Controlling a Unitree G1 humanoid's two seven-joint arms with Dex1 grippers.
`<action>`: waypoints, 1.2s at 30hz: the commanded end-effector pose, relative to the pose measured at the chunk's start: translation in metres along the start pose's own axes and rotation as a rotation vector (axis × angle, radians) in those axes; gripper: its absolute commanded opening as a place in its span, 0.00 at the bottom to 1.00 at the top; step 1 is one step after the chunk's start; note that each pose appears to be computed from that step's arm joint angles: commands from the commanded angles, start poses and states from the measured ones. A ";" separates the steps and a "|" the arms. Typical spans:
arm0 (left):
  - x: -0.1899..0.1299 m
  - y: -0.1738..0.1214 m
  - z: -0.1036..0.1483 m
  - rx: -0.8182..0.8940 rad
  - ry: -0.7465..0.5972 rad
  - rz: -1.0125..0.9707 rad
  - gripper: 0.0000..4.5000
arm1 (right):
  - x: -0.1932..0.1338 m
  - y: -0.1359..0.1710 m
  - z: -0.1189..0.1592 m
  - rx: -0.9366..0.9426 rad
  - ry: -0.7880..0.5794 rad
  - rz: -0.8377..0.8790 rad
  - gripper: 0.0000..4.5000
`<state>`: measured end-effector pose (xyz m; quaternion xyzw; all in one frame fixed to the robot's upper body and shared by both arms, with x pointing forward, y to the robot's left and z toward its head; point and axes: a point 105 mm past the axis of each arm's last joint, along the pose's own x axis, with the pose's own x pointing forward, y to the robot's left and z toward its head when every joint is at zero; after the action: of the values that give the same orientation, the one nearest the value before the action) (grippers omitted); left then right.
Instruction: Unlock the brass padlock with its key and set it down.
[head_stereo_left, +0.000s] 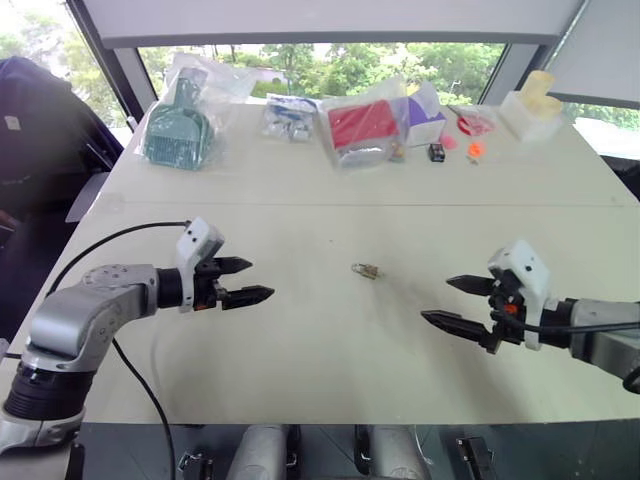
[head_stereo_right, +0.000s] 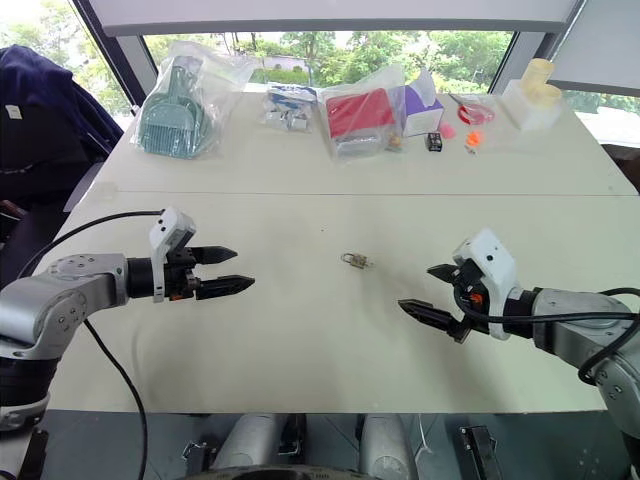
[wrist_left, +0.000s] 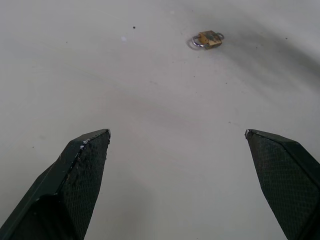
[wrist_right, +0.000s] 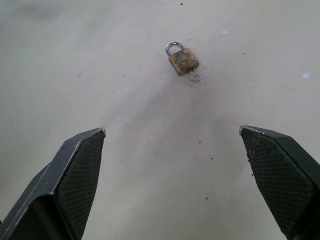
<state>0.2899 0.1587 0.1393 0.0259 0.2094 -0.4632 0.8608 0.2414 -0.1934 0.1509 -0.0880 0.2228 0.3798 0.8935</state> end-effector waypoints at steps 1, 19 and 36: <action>-0.002 -0.005 0.017 0.027 -0.061 -0.013 1.00 | -0.003 -0.001 0.007 -0.021 -0.030 -0.010 0.99; -0.002 0.003 0.016 0.075 0.013 0.000 1.00 | 0.003 0.004 0.000 0.002 -0.038 -0.005 0.99; 0.124 -0.004 0.117 0.783 0.221 -0.429 1.00 | -0.001 0.004 0.008 0.059 -0.208 -0.186 0.99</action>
<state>0.3842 0.0400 0.1972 0.3063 0.1183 -0.6637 0.6721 0.2430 -0.1932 0.1499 -0.0344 0.1557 0.3001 0.9405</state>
